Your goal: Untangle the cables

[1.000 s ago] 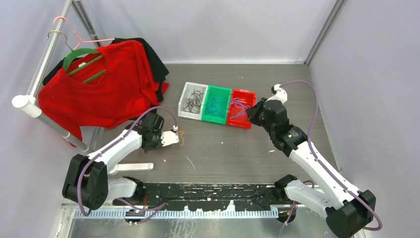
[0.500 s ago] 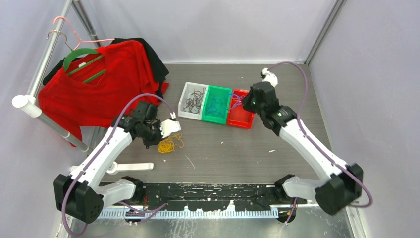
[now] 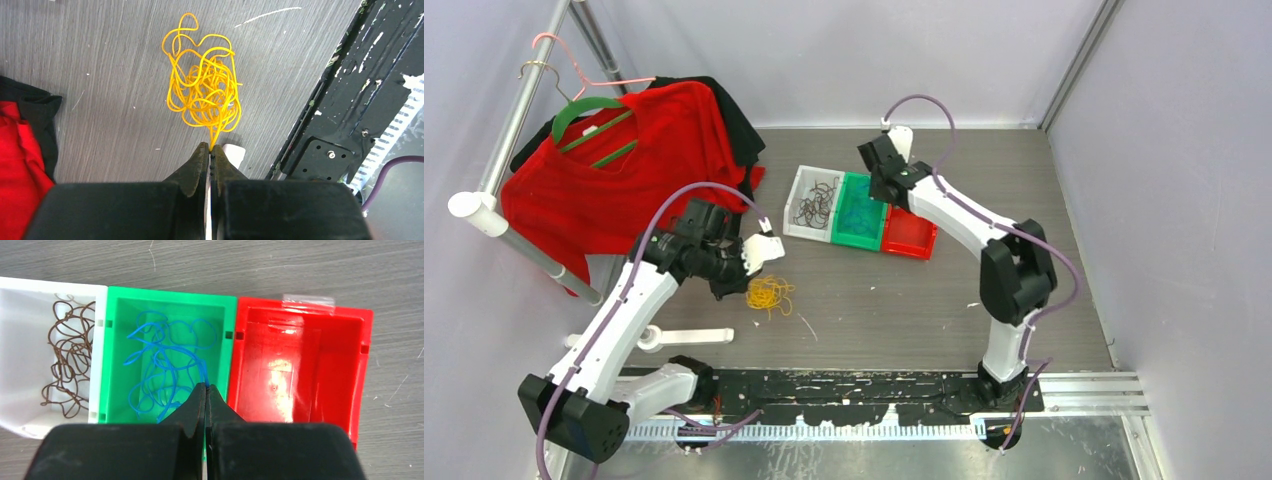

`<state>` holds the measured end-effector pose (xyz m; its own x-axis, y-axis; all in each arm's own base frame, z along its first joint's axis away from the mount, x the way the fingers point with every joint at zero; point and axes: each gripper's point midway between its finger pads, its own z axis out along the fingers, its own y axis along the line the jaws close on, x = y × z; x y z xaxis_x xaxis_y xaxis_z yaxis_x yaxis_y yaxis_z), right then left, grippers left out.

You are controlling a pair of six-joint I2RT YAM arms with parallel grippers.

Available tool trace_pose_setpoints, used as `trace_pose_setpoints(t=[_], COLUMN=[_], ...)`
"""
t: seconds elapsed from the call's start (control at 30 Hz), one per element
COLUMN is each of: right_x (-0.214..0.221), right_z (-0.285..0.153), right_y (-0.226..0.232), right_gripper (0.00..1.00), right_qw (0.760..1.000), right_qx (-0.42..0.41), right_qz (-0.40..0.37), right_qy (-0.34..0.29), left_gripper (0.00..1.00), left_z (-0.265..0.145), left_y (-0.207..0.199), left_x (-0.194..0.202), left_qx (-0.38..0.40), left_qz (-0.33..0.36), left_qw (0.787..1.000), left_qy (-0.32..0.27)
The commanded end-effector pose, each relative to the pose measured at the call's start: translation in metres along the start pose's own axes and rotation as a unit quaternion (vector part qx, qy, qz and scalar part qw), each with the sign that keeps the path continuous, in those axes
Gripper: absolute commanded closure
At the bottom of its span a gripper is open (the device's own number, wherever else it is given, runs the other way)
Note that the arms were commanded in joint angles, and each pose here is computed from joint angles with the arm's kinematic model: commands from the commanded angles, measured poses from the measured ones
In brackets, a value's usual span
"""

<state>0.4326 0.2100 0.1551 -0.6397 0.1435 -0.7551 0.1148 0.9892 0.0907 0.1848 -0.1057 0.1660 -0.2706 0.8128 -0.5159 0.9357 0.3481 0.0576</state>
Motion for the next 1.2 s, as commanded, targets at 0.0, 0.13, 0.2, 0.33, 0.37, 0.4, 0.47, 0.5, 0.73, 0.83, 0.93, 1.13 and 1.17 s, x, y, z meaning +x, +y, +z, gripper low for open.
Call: trace_pose_setpoints(t=[0.0, 0.13, 0.2, 0.33, 0.37, 0.4, 0.47, 0.5, 0.73, 0.83, 0.93, 1.13, 1.17], right_x=[-0.030, -0.018, -0.022, -0.041, -0.046, -0.049, -0.054, -0.055, 0.005, 0.032, 0.050, 0.081, 0.087], right_z=[0.002, 0.020, 0.012, -0.015, -0.023, -0.030, -0.047, -0.058, -0.173, -0.200, -0.224, -0.249, -0.252], right_y=[0.015, 0.020, 0.024, 0.038, 0.040, 0.044, 0.057, 0.067, 0.146, 0.149, 0.153, 0.178, 0.184], right_gripper=[0.99, 0.74, 0.57, 0.39, 0.37, 0.36, 0.35, 0.35, 0.37, 0.37, 0.37, 0.37, 0.37], right_qw=[0.999, 0.997, 0.998, 0.998, 0.998, 0.997, 0.994, 0.989, 0.869, 0.830, 0.799, 0.774, 0.771], right_qx=[0.028, 0.049, 0.036, -0.028, -0.040, -0.054, -0.097, -0.130, -0.491, -0.553, -0.592, -0.612, -0.613], right_qz=[-0.028, -0.054, -0.049, -0.018, -0.013, -0.009, -0.005, -0.004, -0.040, -0.042, -0.048, -0.091, -0.097], right_qy=[-0.036, -0.012, -0.016, -0.044, -0.048, -0.051, -0.059, -0.067, -0.047, -0.064, -0.096, -0.135, -0.142], left_gripper=[1.00, 1.00, 1.00, 1.00, 1.00, 1.00, 1.00, 1.00, 1.00, 1.00, 1.00, 1.00, 1.00], left_z=[-0.011, -0.013, -0.015, -0.014, -0.014, -0.014, -0.014, -0.015, -0.025, -0.028, -0.030, -0.041, -0.043], left_y=[-0.005, -0.006, -0.005, -0.003, -0.001, -0.001, -0.001, 0.000, -0.007, -0.008, -0.007, -0.015, -0.017], left_x=[-0.012, -0.015, -0.019, -0.025, -0.026, -0.027, -0.030, -0.033, -0.047, -0.051, -0.056, -0.069, -0.072], left_qx=[0.002, 0.000, -0.004, -0.012, -0.013, -0.013, -0.010, -0.009, 0.004, 0.005, 0.005, 0.030, 0.037], left_qz=[-0.005, -0.004, -0.002, -0.001, -0.001, -0.002, -0.004, -0.006, -0.009, -0.018, -0.038, -0.069, -0.070], left_qw=[1.000, 0.999, 0.999, 0.998, 0.998, 0.998, 0.997, 0.997, 0.995, 0.994, 0.992, 0.989, 0.988], left_qy=[-0.028, -0.036, -0.045, -0.063, -0.066, -0.068, -0.071, -0.075, -0.104, -0.111, -0.116, -0.130, -0.134])
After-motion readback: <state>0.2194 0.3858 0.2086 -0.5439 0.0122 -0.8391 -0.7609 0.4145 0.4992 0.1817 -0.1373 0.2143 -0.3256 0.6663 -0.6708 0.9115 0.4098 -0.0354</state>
